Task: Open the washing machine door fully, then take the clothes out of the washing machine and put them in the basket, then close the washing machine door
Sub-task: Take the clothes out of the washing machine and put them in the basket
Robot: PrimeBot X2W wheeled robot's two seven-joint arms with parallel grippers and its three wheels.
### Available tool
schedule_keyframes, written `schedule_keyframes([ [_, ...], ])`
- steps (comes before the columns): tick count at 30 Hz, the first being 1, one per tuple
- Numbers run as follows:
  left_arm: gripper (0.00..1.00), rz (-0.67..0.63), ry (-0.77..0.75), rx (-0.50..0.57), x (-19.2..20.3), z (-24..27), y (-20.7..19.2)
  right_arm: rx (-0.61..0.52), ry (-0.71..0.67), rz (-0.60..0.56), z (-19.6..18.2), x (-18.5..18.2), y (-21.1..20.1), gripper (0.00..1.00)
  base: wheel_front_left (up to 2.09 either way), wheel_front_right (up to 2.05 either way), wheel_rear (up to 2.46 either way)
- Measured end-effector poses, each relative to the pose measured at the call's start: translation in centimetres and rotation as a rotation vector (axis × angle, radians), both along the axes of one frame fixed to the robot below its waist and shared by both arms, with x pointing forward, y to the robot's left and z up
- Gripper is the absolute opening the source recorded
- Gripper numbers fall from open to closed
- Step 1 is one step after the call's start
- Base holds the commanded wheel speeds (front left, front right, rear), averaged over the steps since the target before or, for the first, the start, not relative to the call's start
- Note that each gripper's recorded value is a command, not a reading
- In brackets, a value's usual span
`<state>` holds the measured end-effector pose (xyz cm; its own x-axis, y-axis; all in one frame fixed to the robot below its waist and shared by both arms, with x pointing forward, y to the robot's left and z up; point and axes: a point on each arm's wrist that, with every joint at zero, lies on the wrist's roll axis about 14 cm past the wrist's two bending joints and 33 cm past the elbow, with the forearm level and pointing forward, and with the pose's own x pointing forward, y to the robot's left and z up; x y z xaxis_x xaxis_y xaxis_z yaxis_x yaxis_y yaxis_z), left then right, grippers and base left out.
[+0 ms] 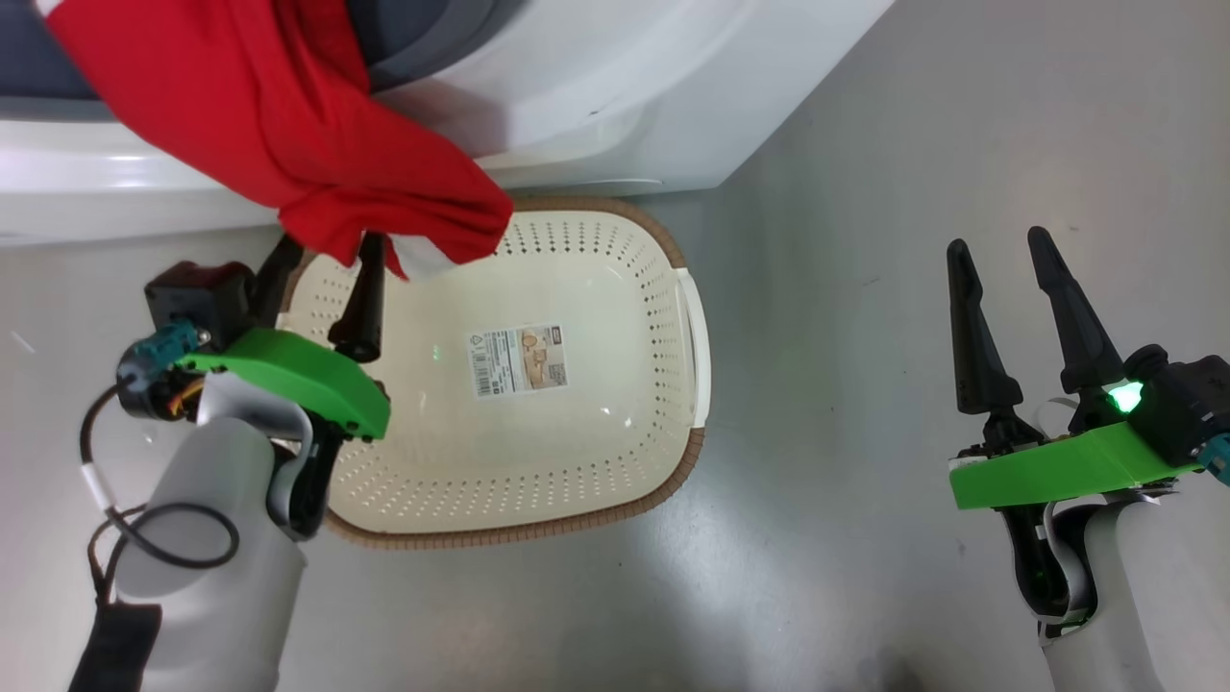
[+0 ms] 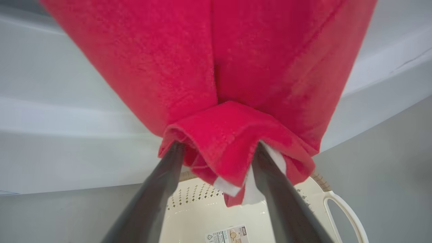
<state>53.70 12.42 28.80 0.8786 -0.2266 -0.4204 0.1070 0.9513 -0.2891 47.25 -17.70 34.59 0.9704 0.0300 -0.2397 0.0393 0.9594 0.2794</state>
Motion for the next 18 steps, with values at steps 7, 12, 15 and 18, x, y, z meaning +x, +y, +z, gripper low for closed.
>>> schedule_keyframes([
  [7, 1.0, 0.009, -0.062, -0.021, -0.3, 2.2, -0.1, -0.001, -0.023, 0.008, 0.9, 0.2, 0.3, 1.0, 0.0, 0.0, 0.0],
  [12, 1.0, 0.017, -0.107, -0.014, -0.6, 3.7, 0.4, 0.003, -0.035, 0.014, 1.5, 0.3, 0.6, 1.0, 0.0, 0.0, 0.0],
  [15, 1.0, 0.026, -0.145, -0.005, -0.7, 4.8, 0.9, 0.005, -0.043, 0.017, 1.8, 0.4, 0.7, 1.0, 0.0, 0.0, 0.0],
  [18, 1.0, 0.041, -0.192, -0.002, -0.6, 6.2, 1.4, 0.006, -0.048, 0.021, 2.0, 0.4, 0.9, 1.0, 0.0, 0.0, 0.0],
])
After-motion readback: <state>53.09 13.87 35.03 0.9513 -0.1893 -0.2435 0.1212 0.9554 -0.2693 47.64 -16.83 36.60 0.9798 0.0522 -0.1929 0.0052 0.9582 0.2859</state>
